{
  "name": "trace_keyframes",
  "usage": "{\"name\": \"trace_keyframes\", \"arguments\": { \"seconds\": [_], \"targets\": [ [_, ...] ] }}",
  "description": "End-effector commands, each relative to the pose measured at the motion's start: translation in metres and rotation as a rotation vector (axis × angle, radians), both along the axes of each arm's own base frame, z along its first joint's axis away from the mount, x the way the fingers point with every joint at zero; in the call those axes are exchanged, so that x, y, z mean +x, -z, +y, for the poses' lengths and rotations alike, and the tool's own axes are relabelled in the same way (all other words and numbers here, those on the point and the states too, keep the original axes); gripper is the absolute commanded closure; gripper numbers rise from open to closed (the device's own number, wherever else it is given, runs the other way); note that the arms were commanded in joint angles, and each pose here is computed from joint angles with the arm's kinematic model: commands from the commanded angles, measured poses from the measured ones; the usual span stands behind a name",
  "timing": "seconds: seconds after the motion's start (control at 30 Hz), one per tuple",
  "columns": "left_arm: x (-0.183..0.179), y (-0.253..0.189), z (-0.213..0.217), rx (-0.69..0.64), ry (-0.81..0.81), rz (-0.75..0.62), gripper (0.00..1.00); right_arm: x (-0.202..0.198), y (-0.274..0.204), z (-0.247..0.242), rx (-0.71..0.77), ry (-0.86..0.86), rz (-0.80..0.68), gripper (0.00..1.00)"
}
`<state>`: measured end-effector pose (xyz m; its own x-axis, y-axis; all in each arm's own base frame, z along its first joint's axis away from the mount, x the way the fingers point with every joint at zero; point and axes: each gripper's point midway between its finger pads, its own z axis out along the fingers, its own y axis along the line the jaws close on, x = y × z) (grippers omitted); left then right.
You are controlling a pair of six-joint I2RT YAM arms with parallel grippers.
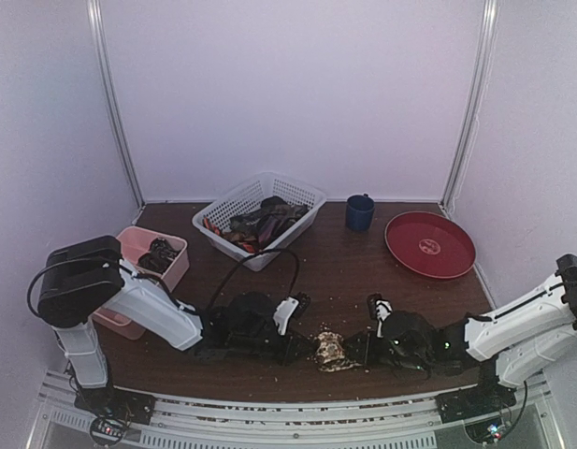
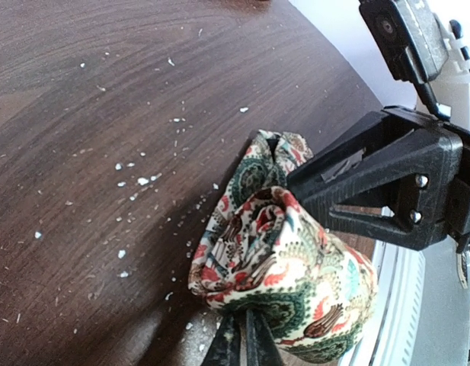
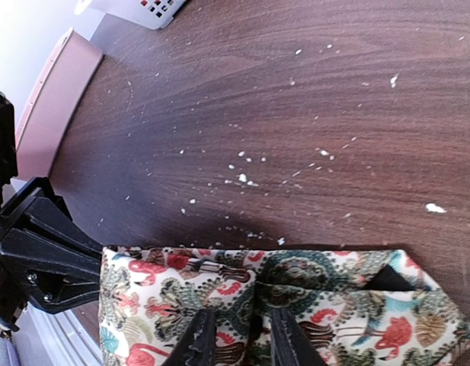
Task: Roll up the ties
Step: Fold the tie at the center of the board.
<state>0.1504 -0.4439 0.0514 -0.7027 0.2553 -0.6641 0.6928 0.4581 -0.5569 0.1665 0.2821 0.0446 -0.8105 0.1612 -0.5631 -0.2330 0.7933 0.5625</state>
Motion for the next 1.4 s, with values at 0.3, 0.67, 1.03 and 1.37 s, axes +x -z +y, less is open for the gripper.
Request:
{"name": "trace_keyframes", "arguments": {
  "seconds": [0.3,0.67,1.03,1.37],
  "targets": [
    [-0.001,-0.022,-0.018,-0.055,0.038,-0.034,0.93,0.006,-0.035,-0.01,0.009,0.03,-0.065,0.62],
    [0.0,-0.02,-0.022,-0.047,0.036,-0.031,0.92,-0.01,-0.04,0.023,0.063,-0.065,-0.011,0.46],
    [0.004,-0.021,-0.02,-0.032,0.018,-0.041,0.92,-0.007,-0.015,0.011,-0.144,-0.078,-0.029,0.53],
    [0.009,-0.035,-0.014,-0.037,-0.006,-0.091,0.84,-0.002,-0.007,-0.014,-0.149,-0.081,-0.094,0.57]
  ]
}}
